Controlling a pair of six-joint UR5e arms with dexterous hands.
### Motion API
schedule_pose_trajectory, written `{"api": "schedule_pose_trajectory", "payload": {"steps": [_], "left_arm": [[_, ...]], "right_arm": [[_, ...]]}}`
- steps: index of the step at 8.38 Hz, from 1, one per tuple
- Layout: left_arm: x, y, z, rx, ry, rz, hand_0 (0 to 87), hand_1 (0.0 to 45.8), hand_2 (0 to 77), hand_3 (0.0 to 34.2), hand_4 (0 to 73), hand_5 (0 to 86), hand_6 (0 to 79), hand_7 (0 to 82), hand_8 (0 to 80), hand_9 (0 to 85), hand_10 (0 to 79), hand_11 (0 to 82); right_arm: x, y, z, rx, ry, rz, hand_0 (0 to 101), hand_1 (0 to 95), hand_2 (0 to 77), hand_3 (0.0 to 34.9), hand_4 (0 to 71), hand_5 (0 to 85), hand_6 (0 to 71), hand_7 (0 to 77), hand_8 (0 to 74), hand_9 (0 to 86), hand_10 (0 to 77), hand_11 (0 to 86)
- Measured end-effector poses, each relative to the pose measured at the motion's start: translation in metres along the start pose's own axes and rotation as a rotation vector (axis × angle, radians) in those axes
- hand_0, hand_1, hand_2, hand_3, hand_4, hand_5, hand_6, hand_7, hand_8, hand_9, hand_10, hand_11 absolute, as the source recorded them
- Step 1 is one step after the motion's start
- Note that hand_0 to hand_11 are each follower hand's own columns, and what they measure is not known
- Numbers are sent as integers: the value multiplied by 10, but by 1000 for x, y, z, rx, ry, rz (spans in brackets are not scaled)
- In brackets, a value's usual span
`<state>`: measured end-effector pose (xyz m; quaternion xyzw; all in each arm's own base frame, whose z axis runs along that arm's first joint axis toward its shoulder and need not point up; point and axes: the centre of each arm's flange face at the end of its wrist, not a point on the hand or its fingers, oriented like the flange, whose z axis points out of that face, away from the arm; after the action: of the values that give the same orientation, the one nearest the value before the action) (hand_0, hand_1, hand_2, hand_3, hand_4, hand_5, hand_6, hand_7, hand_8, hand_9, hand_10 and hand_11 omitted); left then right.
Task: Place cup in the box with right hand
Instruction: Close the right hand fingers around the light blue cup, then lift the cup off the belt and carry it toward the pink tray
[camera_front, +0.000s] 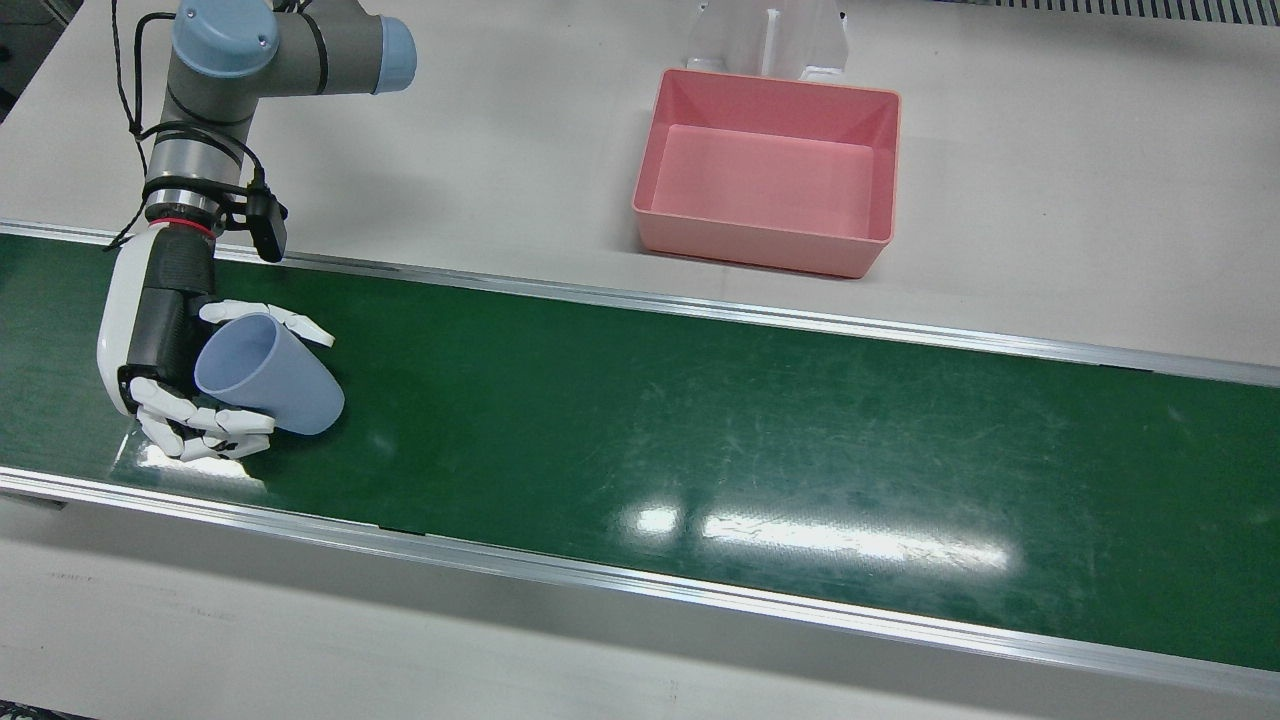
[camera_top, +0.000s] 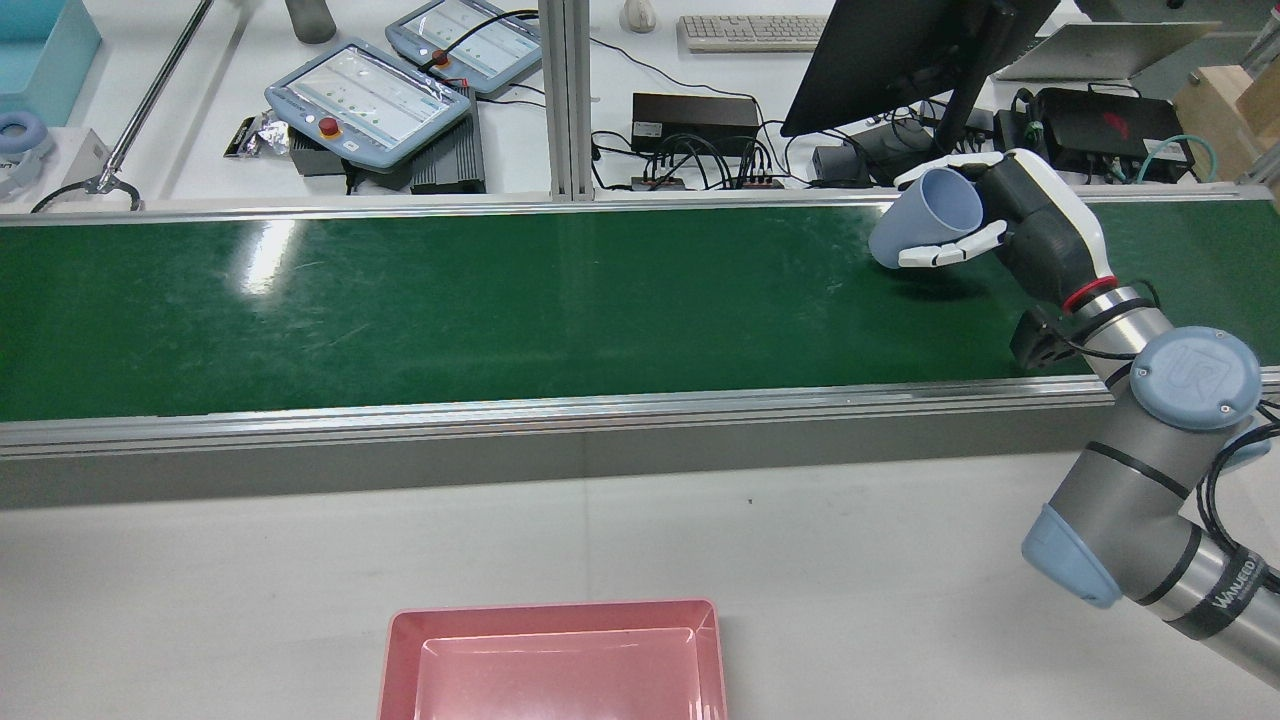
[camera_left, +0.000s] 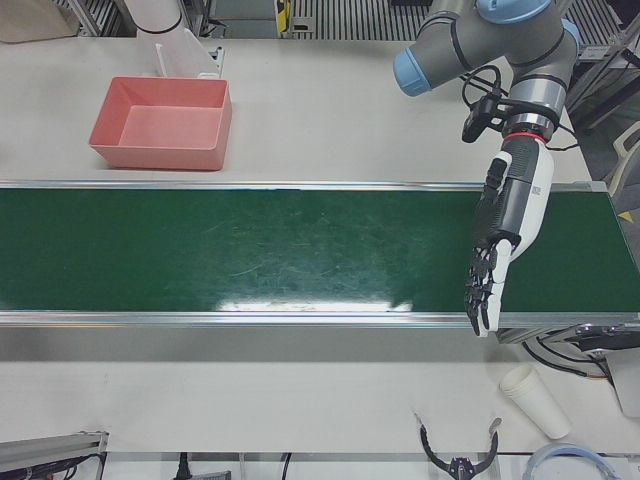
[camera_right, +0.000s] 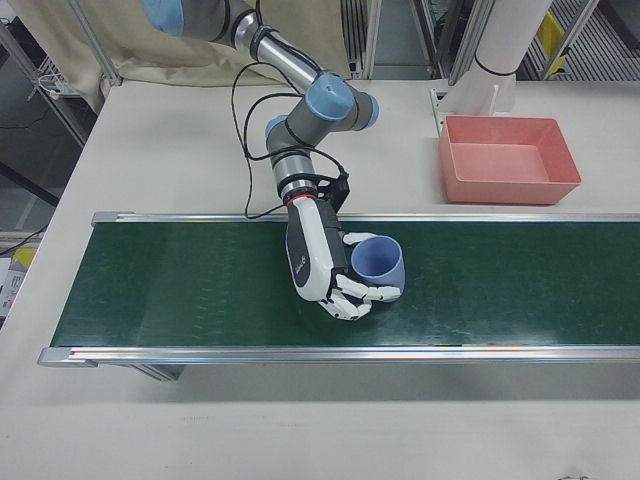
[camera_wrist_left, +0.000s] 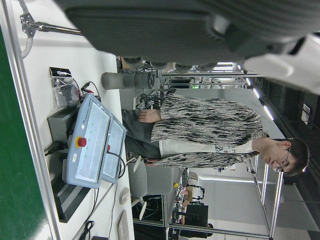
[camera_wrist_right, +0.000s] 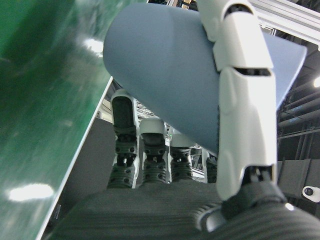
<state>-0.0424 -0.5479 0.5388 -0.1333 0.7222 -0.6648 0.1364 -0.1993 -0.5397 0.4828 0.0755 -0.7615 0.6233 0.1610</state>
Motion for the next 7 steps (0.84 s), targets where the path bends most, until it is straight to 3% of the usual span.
{"api": "schedule_pose_trajectory", "payload": {"steps": [1, 2, 3, 4, 5, 6, 7], "left_arm": [[0, 0, 0, 0, 0, 0, 0, 5, 5, 0, 11, 5, 0, 5, 0, 0, 0, 0], [0, 0, 0, 0, 0, 0, 0, 5, 5, 0, 11, 5, 5, 5, 0, 0, 0, 0], [0, 0, 0, 0, 0, 0, 0, 5, 5, 0, 11, 5, 5, 5, 0, 0, 0, 0], [0, 0, 0, 0, 0, 0, 0, 5, 5, 0, 11, 5, 0, 5, 0, 0, 0, 0], [0, 0, 0, 0, 0, 0, 0, 5, 5, 0, 11, 5, 5, 5, 0, 0, 0, 0], [0, 0, 0, 0, 0, 0, 0, 5, 5, 0, 11, 5, 5, 5, 0, 0, 0, 0], [0, 0, 0, 0, 0, 0, 0, 5, 5, 0, 11, 5, 5, 5, 0, 0, 0, 0]], "right_arm": [[-8, 4, -1, -5, -16, -1, 717, 136, 191, 0, 333, 185, 458, 774, 485, 676, 398, 436], [-20, 16, -4, -30, -37, 1, 688, 136, 191, 0, 338, 180, 464, 774, 595, 709, 491, 535], [-31, 37, -11, -70, -55, -6, 621, 136, 191, 0, 344, 175, 431, 720, 687, 698, 524, 714], [-39, 68, -21, -128, -66, -12, 621, 136, 191, 0, 344, 175, 431, 720, 687, 698, 524, 714], [-36, 102, -35, -183, -56, -11, 589, 136, 191, 0, 344, 169, 436, 175, 682, 698, 524, 704], [-23, 137, -53, -228, -36, 1, 588, 136, 191, 0, 344, 169, 431, 289, 682, 698, 524, 704], [2, 174, -76, -265, -4, 26, 589, 98, 229, 0, 344, 169, 431, 633, 682, 698, 524, 704]]}}
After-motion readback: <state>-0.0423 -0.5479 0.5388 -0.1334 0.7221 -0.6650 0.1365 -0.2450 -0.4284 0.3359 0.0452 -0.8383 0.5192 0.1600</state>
